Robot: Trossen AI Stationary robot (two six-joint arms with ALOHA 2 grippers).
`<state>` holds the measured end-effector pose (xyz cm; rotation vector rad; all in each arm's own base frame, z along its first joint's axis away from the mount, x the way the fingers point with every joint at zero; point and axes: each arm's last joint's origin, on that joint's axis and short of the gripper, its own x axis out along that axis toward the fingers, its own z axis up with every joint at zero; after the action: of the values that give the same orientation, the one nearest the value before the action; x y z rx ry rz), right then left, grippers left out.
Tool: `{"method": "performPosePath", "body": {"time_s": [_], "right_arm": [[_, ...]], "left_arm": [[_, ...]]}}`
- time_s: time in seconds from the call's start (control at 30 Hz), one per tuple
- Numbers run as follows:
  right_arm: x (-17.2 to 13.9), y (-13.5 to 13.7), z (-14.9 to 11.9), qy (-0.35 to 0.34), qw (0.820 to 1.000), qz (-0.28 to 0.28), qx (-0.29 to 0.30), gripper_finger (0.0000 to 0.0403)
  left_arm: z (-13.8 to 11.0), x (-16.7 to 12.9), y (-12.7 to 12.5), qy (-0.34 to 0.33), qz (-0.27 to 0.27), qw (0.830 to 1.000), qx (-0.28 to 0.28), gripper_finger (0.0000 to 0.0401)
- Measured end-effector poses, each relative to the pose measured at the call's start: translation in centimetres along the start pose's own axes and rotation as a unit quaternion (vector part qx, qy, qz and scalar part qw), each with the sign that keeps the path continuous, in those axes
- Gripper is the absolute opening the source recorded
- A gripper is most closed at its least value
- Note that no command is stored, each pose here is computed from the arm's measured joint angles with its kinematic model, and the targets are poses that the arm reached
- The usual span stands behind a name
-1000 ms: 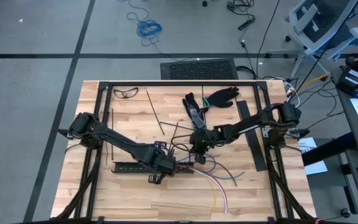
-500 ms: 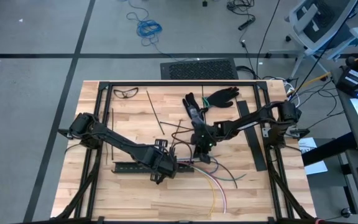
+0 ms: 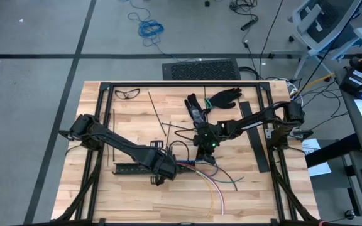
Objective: Ziptie cables
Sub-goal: Put the zip tied cable wires into the black cable duct
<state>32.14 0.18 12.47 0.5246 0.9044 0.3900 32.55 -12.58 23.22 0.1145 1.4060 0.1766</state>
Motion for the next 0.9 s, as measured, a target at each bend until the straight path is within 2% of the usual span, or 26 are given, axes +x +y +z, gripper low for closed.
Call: {"method": "performPosePath", "body": {"time_s": [0.1,0.37,0.57,0.73,0.9], "right_arm": [[0.0,0.0,0.0,0.0,1.0,0.0,0.0,0.0],[0.0,0.0,0.0,-0.001,1.0,0.0,0.0,0.0],[0.0,0.0,0.1,0.0,1.0,0.004,0.002,0.0],[-0.3,0.5,0.2,0.008,0.999,0.047,0.012,0.0],[-1.5,2.2,0.8,-0.006,0.997,0.075,0.004,0.0]], "left_arm": [[-0.1,-0.5,-0.1,0.013,-0.015,1.0,-0.021,0.0033],[-0.3,-0.3,-0.9,0.045,-0.097,0.992,-0.068,0.0033],[-0.7,0.7,-1.1,0.05,-0.098,0.991,-0.069,0.0034],[-1.1,1.7,-1.1,0.052,-0.082,0.992,-0.08,0.0032],[-1.8,2.8,-1.1,0.061,-0.071,0.992,-0.088,0.0031]]}}
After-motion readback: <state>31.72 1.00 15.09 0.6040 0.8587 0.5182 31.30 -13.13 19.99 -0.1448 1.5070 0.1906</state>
